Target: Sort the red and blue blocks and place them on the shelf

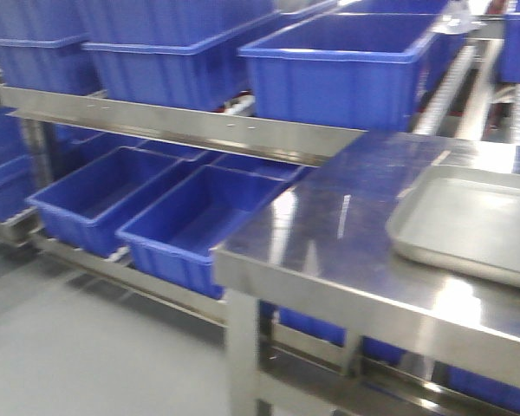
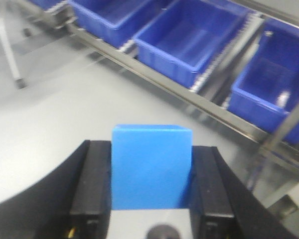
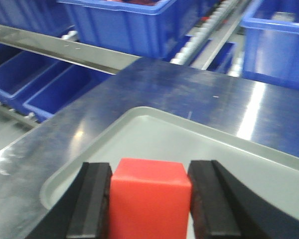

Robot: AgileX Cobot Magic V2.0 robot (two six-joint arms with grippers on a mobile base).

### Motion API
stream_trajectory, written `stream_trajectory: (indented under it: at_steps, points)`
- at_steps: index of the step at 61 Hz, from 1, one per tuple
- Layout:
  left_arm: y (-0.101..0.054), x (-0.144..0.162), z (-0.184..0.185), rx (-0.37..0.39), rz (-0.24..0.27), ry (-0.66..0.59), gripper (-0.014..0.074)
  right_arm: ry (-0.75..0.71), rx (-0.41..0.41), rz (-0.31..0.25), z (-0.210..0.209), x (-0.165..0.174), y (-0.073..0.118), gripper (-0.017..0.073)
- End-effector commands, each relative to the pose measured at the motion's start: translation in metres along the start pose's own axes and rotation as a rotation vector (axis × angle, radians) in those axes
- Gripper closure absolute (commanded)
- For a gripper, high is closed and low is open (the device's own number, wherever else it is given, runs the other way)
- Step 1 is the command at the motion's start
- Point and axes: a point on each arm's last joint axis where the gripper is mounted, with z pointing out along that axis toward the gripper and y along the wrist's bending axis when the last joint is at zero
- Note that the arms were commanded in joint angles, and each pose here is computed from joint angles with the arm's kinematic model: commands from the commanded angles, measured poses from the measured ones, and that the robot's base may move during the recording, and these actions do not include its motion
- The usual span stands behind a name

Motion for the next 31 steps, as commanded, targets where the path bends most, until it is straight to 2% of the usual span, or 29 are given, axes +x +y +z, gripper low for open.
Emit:
stream_trajectory:
  at_steps: [1, 31]
  points:
    - [-0.0035, -0.0148, -0.0036, 0.027, 0.000, -0.096, 0.0469, -0.117, -0.015, -0.018, -0.0022, -0.0177, 0.0022, 0.0510]
    - [-0.0035, -0.0148, -0.0036, 0.027, 0.000, -0.096, 0.0469, -0.117, -0.015, -0.018, -0.0022, -0.0177, 0.0022, 0.0510]
